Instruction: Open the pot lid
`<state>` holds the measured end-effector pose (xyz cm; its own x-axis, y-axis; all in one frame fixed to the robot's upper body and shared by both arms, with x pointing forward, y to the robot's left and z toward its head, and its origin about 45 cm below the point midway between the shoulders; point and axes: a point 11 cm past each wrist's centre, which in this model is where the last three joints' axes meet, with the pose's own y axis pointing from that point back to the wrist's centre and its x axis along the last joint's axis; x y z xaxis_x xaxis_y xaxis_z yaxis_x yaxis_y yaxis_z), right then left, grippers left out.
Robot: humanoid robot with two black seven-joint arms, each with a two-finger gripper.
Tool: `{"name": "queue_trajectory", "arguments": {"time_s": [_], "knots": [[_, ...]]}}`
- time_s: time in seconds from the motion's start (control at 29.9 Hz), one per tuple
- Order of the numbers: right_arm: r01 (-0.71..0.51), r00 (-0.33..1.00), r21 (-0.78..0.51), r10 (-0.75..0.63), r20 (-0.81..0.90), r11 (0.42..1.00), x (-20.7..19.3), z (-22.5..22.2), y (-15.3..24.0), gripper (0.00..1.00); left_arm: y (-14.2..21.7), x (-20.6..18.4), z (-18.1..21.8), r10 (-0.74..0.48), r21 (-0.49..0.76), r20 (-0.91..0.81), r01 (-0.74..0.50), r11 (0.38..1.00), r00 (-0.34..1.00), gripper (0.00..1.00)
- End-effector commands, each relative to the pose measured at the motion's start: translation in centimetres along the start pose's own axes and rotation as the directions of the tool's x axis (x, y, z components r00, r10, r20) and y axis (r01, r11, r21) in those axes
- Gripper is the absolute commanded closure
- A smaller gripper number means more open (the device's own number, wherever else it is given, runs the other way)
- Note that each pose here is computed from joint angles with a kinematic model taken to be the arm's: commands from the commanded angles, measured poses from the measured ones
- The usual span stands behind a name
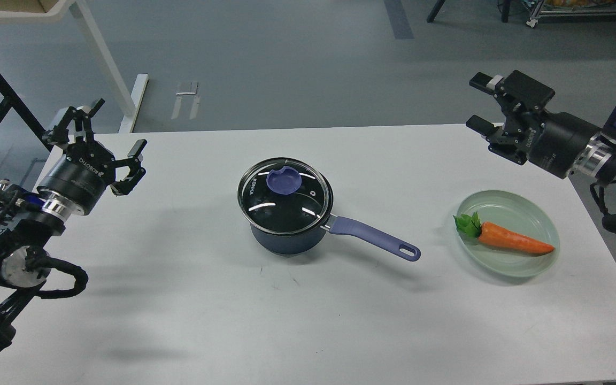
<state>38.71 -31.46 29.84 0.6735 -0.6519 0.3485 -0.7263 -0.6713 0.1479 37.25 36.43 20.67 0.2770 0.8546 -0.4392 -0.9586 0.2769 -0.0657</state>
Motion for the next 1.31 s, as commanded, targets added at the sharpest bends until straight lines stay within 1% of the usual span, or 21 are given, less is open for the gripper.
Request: {"name": "queue_trajectory", "arguments": {"time_s": [0.0, 0.07, 0.13, 0.23, 0.27, 0.33, 0.44, 0.6, 0.74, 0.87, 0.94, 1.0, 1.14, 1.27], "knots": [[0.158, 0.958, -0.088, -0.174, -0.229, 0.984, -1.2, -1.9, -0.1, 0.0, -0.6, -0.9, 0.6, -0.055, -0.004, 0.075, 0.055, 0.998, 0.996, 0.01], [0.246, 0.888, -0.166, -0.291, -0.356, 0.955, -2.2, -2.3, -0.2, 0.0, -1.0, -1.6, 0.9, -0.085, -0.007, 0.116, 0.087, 0.996, 0.99, 0.01], [0.328, 0.791, -0.245, -0.407, -0.456, 0.912, -3.6, -2.2, -0.1, 0.0, -1.3, -2.1, 1.2, -0.106, -0.007, 0.143, 0.109, 0.994, 0.984, 0.01], [0.436, 0.614, -0.342, -0.553, -0.563, 0.833, -6.2, -1.6, -0.3, 0.0, -1.5, -2.7, 1.2, -0.134, 0.004, 0.175, 0.135, 0.991, 0.975, 0.01], [0.465, 0.543, -0.371, -0.59, -0.598, 0.804, -7.0, -1.4, -0.6, 0.0, -1.6, -2.9, 1.2, -0.141, 0.003, 0.174, 0.143, 0.99, 0.975, 0.01], [0.49, 0.435, -0.414, -0.626, -0.647, 0.767, -7.9, -0.8, -0.8, 0.0, -1.6, -3.3, 1.3, -0.151, -0.004, 0.169, 0.154, 0.988, 0.974, 0.01], [0.527, 0.319, -0.451, -0.66, -0.68, 0.72, -9.6, 0.2, -1.6, 0.01, -1.6, -3.3, 1.2, -0.146, -0.006, 0.169, 0.15, 0.989, 0.975, 0.01], [0.556, 0.216, -0.503, -0.699, -0.682, 0.662, -11.1, 1.7, -3.3, 0.01, -1.7, -3.6, 1.4, -0.15, -0.012, 0.168, 0.154, 0.988, 0.974, 0.01], [0.562, 0.139, -0.521, -0.695, -0.706, 0.642, -12.0, 2.3, -4.8, 0.04, -1.7, -4.3, 1.5, -0.165, -0.018, 0.166, 0.17, 0.985, 0.972, 0.01], [0.581, 0.095, -0.544, -0.715, -0.693, 0.605, -13.1, 3.0, -5.3, 0.08, -1.9, -4.6, 1.7, -0.166, -0.026, 0.167, 0.172, 0.985, 0.972, 0.01], [0.582, 0.081, -0.557, -0.723, -0.686, 0.593, -13.2, 3.2, -5.2, 0.14, -2.0, -5.0, 1.8, -0.171, -0.031, 0.168, 0.178, 0.984, 0.971, 0.01], [0.585, 0.069, -0.564, -0.728, -0.682, 0.583, -13.4, 3.4, -5.2, 0.2, -2.0, -5.1, 1.7, -0.169, -0.032, 0.165, 0.177, 0.984, 0.972, 0.01], [0.574, 0.054, -0.583, -0.737, -0.674, 0.575, -13.2, 4.0, -5.2, 0.28, -2.1, -5.4, 1.6, -0.177, -0.034, 0.161, 0.185, 0.982, 0.971, 0.01], [0.574, 0.049, -0.579, -0.73, -0.681, 0.579, -13.2, 4.0, -5.4, 0.29, -2.1, -5.5, 1.7, -0.178, -0.037, 0.159, 0.187, 0.982, 0.971, 0.01]]}}
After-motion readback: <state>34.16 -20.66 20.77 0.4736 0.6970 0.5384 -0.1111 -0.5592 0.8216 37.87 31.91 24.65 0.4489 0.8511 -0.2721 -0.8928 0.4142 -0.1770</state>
